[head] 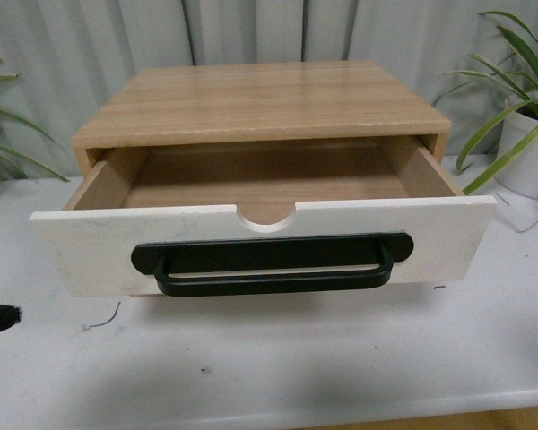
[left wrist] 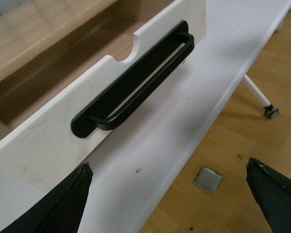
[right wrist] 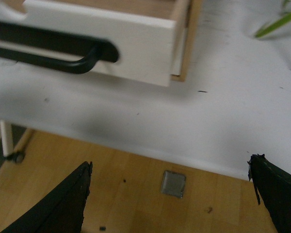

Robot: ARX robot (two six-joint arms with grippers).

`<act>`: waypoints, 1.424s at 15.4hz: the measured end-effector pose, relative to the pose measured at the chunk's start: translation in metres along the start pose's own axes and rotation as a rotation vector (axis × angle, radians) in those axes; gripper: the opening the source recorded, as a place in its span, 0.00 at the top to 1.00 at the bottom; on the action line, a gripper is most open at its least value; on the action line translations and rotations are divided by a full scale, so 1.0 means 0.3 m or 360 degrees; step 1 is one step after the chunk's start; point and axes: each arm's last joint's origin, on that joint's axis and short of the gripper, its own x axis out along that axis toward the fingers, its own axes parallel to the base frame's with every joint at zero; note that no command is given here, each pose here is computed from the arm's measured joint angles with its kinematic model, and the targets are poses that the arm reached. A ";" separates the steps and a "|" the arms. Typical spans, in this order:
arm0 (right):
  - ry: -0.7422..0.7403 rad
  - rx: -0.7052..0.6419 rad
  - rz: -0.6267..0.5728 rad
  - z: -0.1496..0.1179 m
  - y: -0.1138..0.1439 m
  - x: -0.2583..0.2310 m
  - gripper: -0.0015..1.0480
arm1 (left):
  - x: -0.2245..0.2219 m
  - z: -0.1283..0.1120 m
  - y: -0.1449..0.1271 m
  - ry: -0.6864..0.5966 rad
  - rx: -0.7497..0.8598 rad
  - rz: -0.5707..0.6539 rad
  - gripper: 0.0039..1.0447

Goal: Close drawer sideways

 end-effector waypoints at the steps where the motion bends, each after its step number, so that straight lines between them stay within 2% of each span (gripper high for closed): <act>1: 0.0040 -0.0124 0.0118 0.026 0.020 0.032 0.06 | 0.031 0.002 0.013 0.0043 0.0071 -0.0053 0.06; 5: 0.0225 -0.0475 0.0341 0.092 0.067 0.194 0.06 | 0.157 -0.015 0.071 0.0272 0.0220 -0.0227 0.06; 8: 0.0269 -0.0635 0.0451 0.157 0.100 0.323 0.06 | 0.241 0.011 0.153 0.0319 0.0323 -0.0173 0.06; 11: 0.0297 -0.0673 0.0423 0.216 0.105 0.442 0.06 | 0.313 0.016 0.199 0.0354 0.0366 -0.0131 0.06; 15: 0.0215 -0.0685 0.0325 0.313 0.083 0.577 0.06 | 0.443 0.048 0.311 0.0363 0.0424 0.0106 0.06; 19: 0.0137 -0.0684 0.0275 0.376 0.063 0.639 0.06 | 0.538 0.058 0.354 0.0381 0.0435 0.0183 0.06; 22: 0.0160 -0.0635 0.0251 0.370 0.048 0.670 0.07 | 0.568 0.052 0.360 0.0408 0.0415 0.0194 0.06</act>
